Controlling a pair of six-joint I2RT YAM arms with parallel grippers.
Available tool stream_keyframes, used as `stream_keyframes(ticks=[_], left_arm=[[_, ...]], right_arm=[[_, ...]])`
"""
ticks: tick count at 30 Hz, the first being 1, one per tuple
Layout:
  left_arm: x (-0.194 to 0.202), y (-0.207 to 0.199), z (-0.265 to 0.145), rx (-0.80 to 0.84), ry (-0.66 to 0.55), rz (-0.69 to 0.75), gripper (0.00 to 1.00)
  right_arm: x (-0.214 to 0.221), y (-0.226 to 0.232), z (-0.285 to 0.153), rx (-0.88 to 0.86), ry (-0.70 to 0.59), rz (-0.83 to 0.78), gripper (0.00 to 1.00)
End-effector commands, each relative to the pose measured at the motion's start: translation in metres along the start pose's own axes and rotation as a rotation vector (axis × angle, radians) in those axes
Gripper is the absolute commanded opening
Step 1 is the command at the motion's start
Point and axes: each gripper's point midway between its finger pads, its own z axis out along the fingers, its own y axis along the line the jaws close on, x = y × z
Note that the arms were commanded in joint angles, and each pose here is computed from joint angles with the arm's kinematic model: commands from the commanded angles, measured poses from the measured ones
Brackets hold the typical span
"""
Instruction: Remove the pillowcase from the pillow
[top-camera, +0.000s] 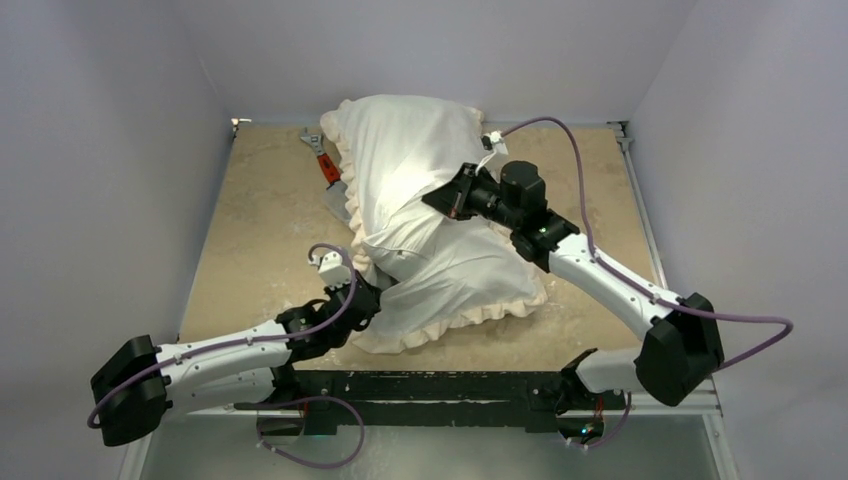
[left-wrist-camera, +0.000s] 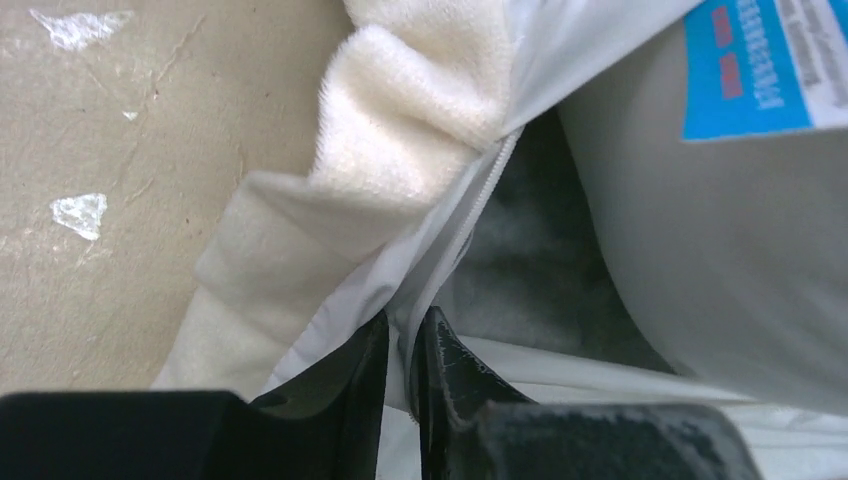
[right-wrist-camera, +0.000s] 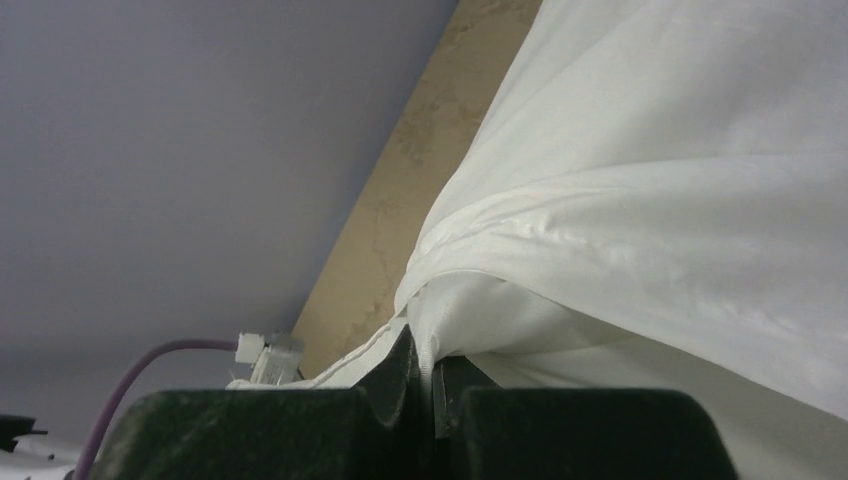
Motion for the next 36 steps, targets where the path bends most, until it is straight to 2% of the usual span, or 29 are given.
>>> stream_keyframes(ticks=[1, 3, 8, 13, 15, 18, 20, 22, 24, 29, 36], left_arm=[[-0.022, -0.005, 0.004, -0.029, -0.098, 0.056, 0.20], [-0.035, -0.022, 0.001, -0.016, -0.115, 0.066, 0.24], [-0.044, -0.048, -0.015, 0.077, -0.066, 0.099, 0.39], [-0.044, -0.051, -0.036, 0.153, -0.012, 0.095, 0.55], [-0.046, -0.046, -0.042, 0.146, 0.000, 0.102, 0.60], [-0.053, -0.045, -0.050, 0.136, 0.002, 0.127, 0.64], [-0.061, -0.052, -0.055, 0.146, -0.001, 0.149, 0.67], [-0.070, -0.062, -0.061, 0.157, 0.001, 0.192, 0.69], [-0.079, -0.071, -0.064, 0.148, 0.004, 0.225, 0.70], [-0.090, -0.099, -0.058, 0.129, 0.021, 0.331, 0.74], [-0.101, -0.148, -0.052, 0.198, 0.026, 0.382, 0.76]], right_arm=[[-0.070, 0.069, -0.038, -0.239, -0.261, -0.128, 0.00], [-0.070, 0.056, -0.032, -0.190, -0.273, -0.137, 0.00], [-0.039, 0.018, -0.004, -0.104, -0.173, -0.129, 0.00], [-0.010, -0.010, 0.015, -0.039, -0.097, -0.125, 0.00], [-0.003, -0.013, 0.018, -0.021, -0.085, -0.130, 0.04], [0.002, -0.015, 0.017, 0.002, -0.070, -0.138, 0.17], [-0.001, -0.016, 0.011, 0.029, -0.076, -0.140, 0.31], [-0.008, -0.019, 0.002, 0.078, -0.098, -0.141, 0.50], [-0.018, -0.022, -0.010, 0.135, -0.132, -0.135, 0.63], [-0.018, -0.036, -0.035, 0.273, -0.137, -0.044, 0.78], [-0.013, -0.072, -0.080, 0.528, -0.191, 0.103, 0.96]])
